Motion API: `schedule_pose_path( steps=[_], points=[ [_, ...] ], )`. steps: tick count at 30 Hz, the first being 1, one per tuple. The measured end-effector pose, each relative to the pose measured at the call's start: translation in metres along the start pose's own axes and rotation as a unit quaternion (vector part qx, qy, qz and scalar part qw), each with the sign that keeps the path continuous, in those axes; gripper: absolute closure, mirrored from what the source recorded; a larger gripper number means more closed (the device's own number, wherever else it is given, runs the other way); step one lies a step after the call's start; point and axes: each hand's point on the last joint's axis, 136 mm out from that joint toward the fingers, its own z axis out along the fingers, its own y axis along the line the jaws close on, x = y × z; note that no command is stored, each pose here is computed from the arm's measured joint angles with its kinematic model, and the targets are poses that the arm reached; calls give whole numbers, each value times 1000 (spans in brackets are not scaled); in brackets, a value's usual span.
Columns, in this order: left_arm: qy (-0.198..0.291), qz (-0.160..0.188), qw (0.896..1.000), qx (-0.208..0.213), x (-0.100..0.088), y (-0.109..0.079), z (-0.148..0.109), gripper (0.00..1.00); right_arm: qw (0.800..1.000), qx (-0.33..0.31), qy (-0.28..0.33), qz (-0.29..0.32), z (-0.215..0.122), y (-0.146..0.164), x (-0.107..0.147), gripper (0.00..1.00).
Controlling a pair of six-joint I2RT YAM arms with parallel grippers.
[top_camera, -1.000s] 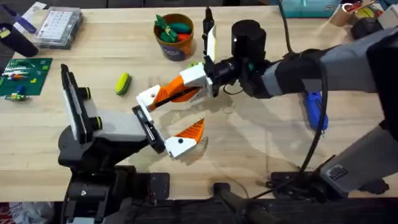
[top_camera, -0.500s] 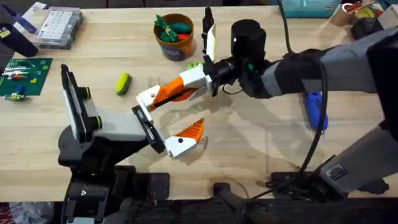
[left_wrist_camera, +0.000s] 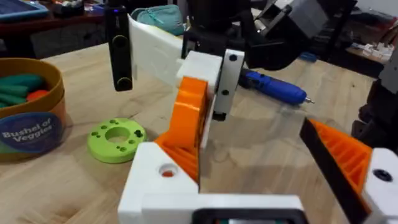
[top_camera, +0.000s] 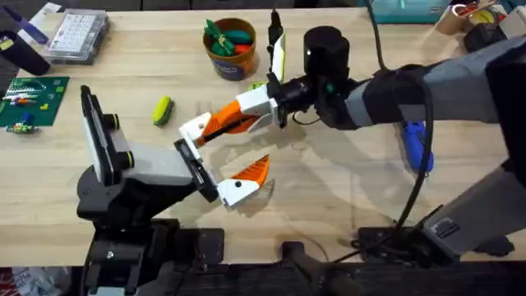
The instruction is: Pick up the gripper from the table and insert it into the empty holder that is missing its gripper. Then pick up a screw, insert it into the mounting hole, and use the screwdriver to tighten it. Finally, clean up the table by picking up the vegetable and placing it into the bucket.
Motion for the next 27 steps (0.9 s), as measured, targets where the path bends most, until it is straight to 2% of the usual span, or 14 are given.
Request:
schedule_pose_path(
  steps=[27],
  points=[
    [-1, 0, 1000, -10, 0, 4, 0, 14, 1000, 0, -21, 12, 3, 3, -7, 994]
  ],
)
